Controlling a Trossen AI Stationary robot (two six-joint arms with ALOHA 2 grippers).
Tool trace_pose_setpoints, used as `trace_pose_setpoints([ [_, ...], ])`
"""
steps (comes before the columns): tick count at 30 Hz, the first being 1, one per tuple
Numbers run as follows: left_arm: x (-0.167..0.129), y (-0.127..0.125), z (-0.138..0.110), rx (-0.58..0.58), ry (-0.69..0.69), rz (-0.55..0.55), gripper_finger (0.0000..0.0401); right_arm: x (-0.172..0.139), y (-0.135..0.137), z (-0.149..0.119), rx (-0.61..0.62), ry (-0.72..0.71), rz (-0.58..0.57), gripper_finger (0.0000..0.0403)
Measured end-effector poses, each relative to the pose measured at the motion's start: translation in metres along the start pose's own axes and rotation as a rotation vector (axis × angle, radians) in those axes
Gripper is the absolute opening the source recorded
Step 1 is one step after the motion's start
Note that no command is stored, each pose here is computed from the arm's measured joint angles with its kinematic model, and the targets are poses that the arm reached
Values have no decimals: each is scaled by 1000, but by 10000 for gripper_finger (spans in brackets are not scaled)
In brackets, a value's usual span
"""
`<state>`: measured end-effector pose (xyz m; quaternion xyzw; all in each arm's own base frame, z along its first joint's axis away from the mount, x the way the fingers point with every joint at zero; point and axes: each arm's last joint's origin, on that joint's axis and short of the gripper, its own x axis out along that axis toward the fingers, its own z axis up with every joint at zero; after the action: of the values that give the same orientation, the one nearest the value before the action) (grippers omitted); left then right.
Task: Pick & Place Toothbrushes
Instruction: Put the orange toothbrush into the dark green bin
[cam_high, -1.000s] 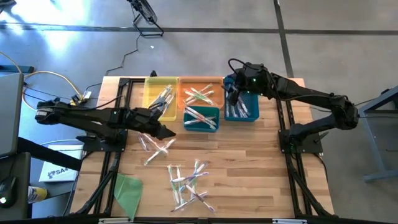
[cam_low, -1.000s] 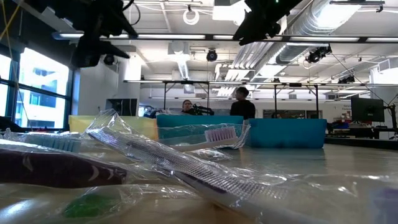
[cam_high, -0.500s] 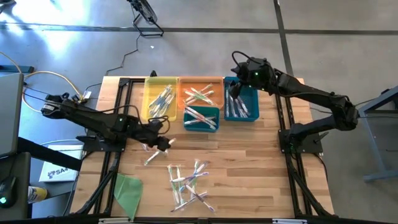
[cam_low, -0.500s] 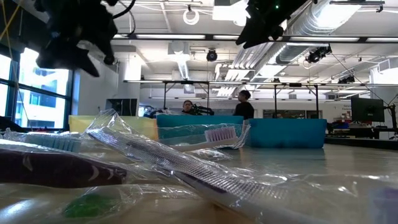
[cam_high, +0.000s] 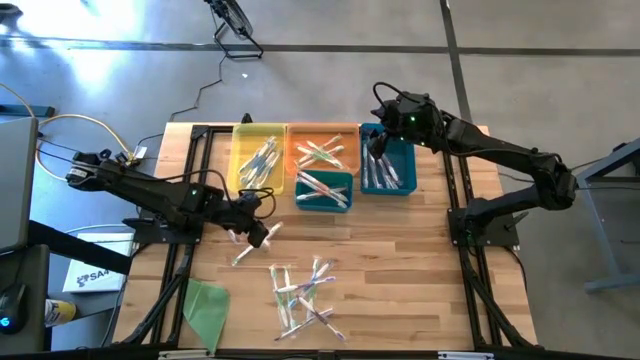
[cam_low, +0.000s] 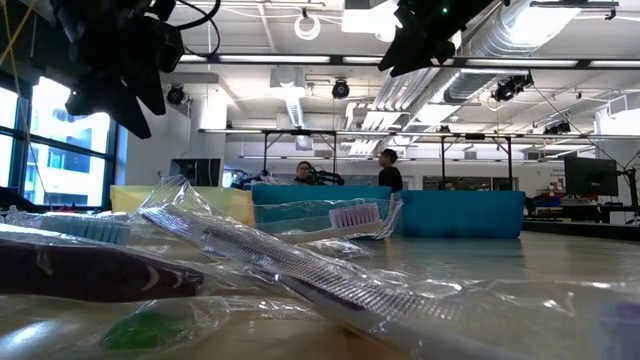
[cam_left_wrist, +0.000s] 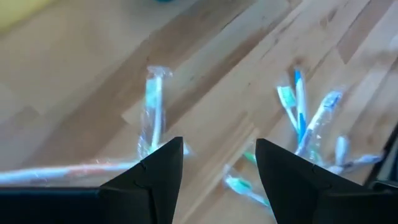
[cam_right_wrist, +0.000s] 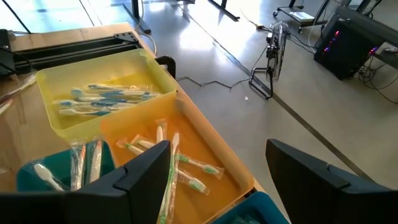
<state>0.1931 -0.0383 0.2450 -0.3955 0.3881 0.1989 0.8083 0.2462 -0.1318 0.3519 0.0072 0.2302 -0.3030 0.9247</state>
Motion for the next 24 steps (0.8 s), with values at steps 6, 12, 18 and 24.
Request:
trace_pose_setpoints([
  [6,2,10,12,182,23,24,198,0,0,0,-30,0,-2,258],
  [12,3,20,28,387,51,-1,198,0,-1,0,-49,1,-12,258],
  [18,3,35,37,565,81,45,198,1,-8,-1,-41,6,-35,258],
  [24,2,45,41,697,118,89,198,3,-24,-2,14,13,-84,258],
])
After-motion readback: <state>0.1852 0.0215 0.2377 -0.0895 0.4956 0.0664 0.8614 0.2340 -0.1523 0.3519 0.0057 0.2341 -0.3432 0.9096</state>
